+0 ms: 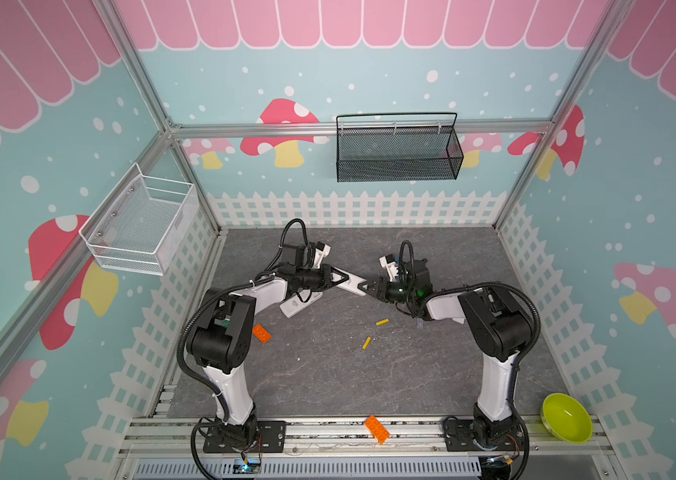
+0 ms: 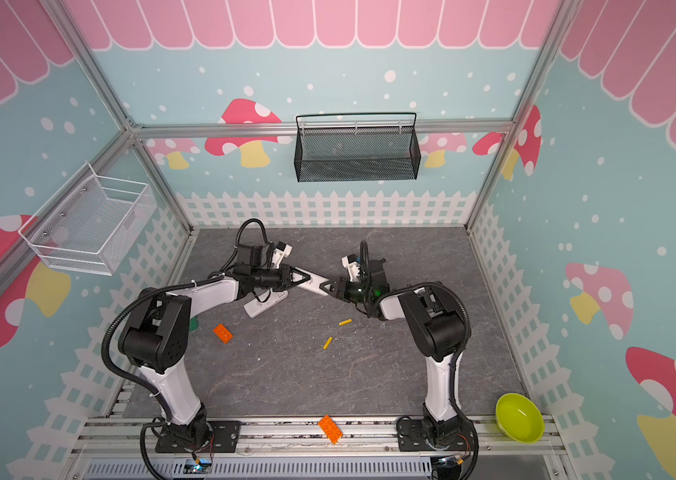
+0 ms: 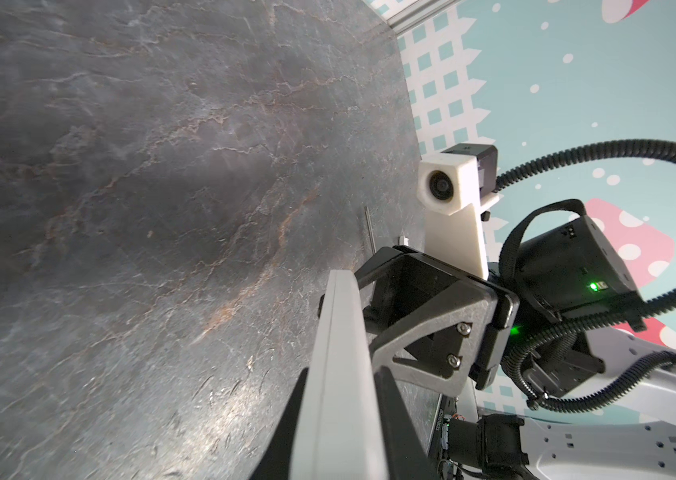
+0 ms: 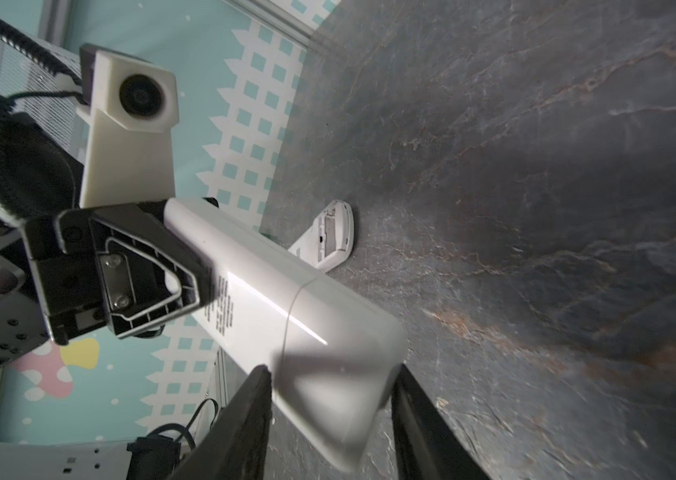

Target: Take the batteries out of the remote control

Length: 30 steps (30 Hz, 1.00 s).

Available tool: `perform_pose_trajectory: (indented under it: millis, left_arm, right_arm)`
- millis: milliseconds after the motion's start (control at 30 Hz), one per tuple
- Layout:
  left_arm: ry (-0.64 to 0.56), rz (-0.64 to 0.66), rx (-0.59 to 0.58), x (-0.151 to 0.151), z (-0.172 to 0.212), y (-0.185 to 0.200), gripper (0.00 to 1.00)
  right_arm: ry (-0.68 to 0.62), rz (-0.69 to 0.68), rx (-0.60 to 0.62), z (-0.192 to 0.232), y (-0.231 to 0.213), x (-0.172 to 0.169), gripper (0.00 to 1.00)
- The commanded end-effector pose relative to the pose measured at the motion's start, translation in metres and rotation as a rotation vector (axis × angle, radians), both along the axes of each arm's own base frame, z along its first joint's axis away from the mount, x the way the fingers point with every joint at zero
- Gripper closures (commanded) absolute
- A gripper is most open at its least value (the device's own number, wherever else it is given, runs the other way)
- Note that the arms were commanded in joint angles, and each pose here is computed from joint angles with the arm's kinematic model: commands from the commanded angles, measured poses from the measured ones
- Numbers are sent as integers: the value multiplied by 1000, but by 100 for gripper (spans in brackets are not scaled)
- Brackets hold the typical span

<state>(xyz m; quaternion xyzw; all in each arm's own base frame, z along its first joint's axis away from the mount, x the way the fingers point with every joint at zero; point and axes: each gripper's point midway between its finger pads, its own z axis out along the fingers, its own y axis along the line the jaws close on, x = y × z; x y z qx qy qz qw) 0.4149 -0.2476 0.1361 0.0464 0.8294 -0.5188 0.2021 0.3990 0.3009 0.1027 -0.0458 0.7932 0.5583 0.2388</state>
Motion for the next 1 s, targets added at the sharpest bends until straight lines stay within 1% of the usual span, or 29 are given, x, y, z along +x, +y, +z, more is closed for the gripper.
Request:
perform_pose_trajectory:
  millis: [0,33,133,200,267,333,400,500,600,733,800,967]
  left_arm:
    - [-17,-37,-80,-4,13,-9,100]
    - [-19,-37,-85,-5,14,-10,100]
    - [-28,-40,-102,-5,17,-11,100]
    - [-17,-40,-80,-5,14,-11,100]
    - [-15,-40,-46,-5,10,-10,100]
    - [-21,-41,-46,-6,11,-9,100]
    - [-19,-40,-47,-5,10,-9,100]
    - [-19,-38,-13,-6,5,-8,100]
    - [-15,-29,15,-5,0,-5,100]
    - [-6,-16,104,-4,-11,0,100]
    - [-4,-16,113,-5,-14,2,100]
    - [1,-7,126,-4,-17,4,100]
  right_arm:
    - [-23,53,76,10,9,-7,50]
    - [-26,54,91,13,9,-7,52]
    - [-35,67,101,15,10,-8,62]
    - [-41,59,97,16,7,-9,68]
    - [-43,46,88,13,3,-10,70]
    - [-40,45,84,11,2,-10,71]
    - [-35,46,87,12,1,-12,66]
    - [-43,37,85,15,-1,-13,65]
    - [-47,55,91,17,0,-14,65]
    - [-46,40,80,14,-4,-16,70]
    - [-34,34,75,8,-6,-15,74]
    - [-15,9,58,-2,-14,-17,76]
